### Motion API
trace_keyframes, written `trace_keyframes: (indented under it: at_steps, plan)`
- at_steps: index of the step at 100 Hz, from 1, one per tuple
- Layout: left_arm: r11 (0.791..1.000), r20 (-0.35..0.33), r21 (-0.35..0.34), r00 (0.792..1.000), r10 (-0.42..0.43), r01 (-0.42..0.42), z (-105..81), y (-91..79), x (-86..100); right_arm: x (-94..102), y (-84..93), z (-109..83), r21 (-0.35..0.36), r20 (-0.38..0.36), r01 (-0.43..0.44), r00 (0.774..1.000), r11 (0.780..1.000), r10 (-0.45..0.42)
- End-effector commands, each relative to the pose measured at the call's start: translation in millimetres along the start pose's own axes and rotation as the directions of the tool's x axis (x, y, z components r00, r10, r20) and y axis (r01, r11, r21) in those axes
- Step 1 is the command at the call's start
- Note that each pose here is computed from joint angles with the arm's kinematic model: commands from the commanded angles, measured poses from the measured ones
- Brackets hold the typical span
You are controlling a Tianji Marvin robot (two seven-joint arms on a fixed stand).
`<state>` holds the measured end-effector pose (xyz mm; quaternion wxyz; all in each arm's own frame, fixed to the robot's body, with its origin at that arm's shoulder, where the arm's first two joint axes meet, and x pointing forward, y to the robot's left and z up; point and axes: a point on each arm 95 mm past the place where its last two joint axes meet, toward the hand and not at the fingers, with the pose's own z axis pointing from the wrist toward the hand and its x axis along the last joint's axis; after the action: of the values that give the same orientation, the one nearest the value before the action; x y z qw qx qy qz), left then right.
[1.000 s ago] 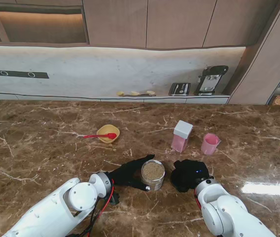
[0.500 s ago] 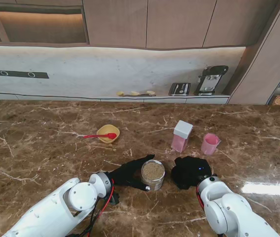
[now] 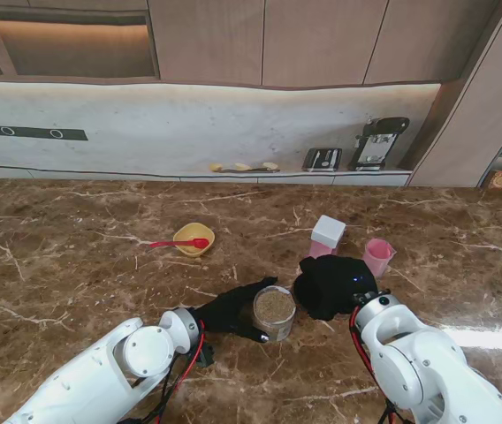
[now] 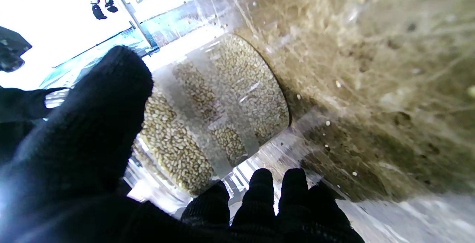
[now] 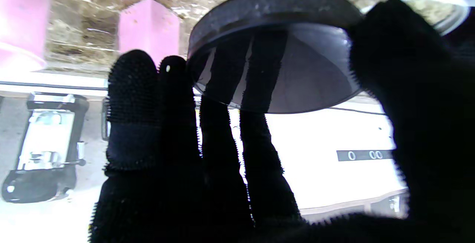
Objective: Measure grain into the airtight container
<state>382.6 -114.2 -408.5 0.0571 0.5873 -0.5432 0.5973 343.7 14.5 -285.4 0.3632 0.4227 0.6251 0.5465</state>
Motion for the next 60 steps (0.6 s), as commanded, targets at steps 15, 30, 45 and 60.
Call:
trace_keyframes:
  at_steps: [15, 30, 45, 60]
  plan:
    - [1.000, 0.027, -0.025, 1.000, -0.005, 0.006, -3.3, 11.1, -9.7, 19.7, 5.6, 14.3, 0.037, -0.075, -0.003, 0.997, 0.999, 0.006]
    - [1.000, 0.025, -0.027, 1.000, -0.008, 0.009, -2.7, 12.1, -9.4, 29.8, 1.4, 25.0, 0.080, -0.105, 0.000, 0.994, 0.997, 0.009]
    - [1.000, 0.028, -0.023, 1.000, -0.011, 0.012, -3.3, 12.5, -9.7, 36.6, -5.0, 29.3, 0.123, -0.131, 0.022, 0.991, 0.992, -0.006]
    - [1.000, 0.029, -0.021, 1.000, -0.012, 0.012, -3.5, 12.6, -10.3, 42.0, -9.3, 31.0, 0.139, -0.154, 0.041, 0.988, 0.989, -0.020]
